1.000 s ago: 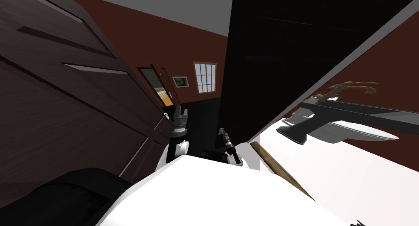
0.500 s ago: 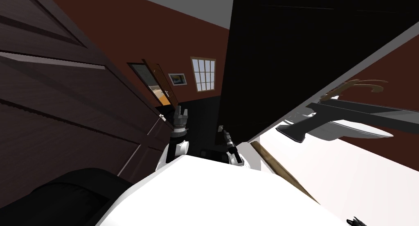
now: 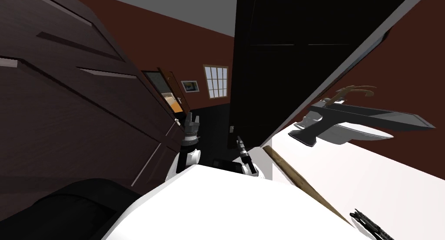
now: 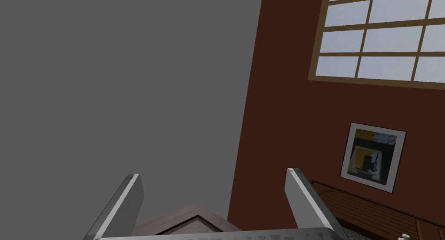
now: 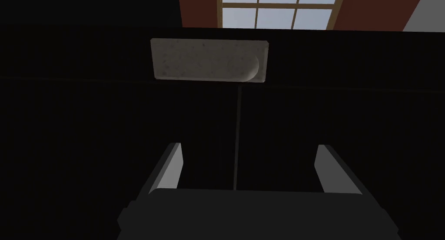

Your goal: Push the door open

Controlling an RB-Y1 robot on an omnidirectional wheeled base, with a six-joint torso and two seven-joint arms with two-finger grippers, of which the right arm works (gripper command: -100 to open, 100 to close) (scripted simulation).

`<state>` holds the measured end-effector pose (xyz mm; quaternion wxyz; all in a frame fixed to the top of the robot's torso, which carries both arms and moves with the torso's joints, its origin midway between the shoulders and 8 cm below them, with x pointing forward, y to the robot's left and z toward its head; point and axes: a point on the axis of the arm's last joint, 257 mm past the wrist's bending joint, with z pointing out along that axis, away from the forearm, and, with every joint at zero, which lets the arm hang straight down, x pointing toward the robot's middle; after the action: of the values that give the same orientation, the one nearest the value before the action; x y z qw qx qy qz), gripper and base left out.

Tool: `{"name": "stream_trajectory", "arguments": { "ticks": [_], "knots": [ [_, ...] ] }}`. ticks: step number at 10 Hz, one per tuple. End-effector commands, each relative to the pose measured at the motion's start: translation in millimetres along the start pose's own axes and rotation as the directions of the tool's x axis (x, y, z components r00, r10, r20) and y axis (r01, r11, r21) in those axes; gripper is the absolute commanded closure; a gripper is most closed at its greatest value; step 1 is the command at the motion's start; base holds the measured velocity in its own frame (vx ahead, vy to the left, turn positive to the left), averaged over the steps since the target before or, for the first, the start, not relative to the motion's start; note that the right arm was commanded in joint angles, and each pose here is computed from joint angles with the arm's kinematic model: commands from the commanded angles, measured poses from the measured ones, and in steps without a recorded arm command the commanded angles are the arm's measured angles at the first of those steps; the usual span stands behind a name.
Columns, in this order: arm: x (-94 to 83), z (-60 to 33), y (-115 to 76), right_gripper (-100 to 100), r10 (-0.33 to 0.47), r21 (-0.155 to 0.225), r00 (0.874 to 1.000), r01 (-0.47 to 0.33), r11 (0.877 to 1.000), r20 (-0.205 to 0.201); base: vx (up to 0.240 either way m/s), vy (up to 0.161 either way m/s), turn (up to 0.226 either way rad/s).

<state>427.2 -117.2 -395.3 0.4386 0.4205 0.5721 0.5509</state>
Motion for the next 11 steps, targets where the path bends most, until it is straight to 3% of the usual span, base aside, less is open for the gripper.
{"name": "stream_trajectory", "arguments": {
  "ticks": [1,3,11],
  "knots": [
    [11.1,1.9,2.8,-100,0.026,-0.005,1.000,-0.026,1.000,-0.003,-0.228,-0.013,-0.023],
    [0.6,0.0,0.5,-100,0.005,-0.001,1.000,-0.005,1.000,0.001,-0.017,0.018,0.014],
    [-4.6,4.1,2.6,-100,0.006,-0.011,1.000,-0.006,1.000,0.020,0.207,0.060,0.024]
  ]
}}
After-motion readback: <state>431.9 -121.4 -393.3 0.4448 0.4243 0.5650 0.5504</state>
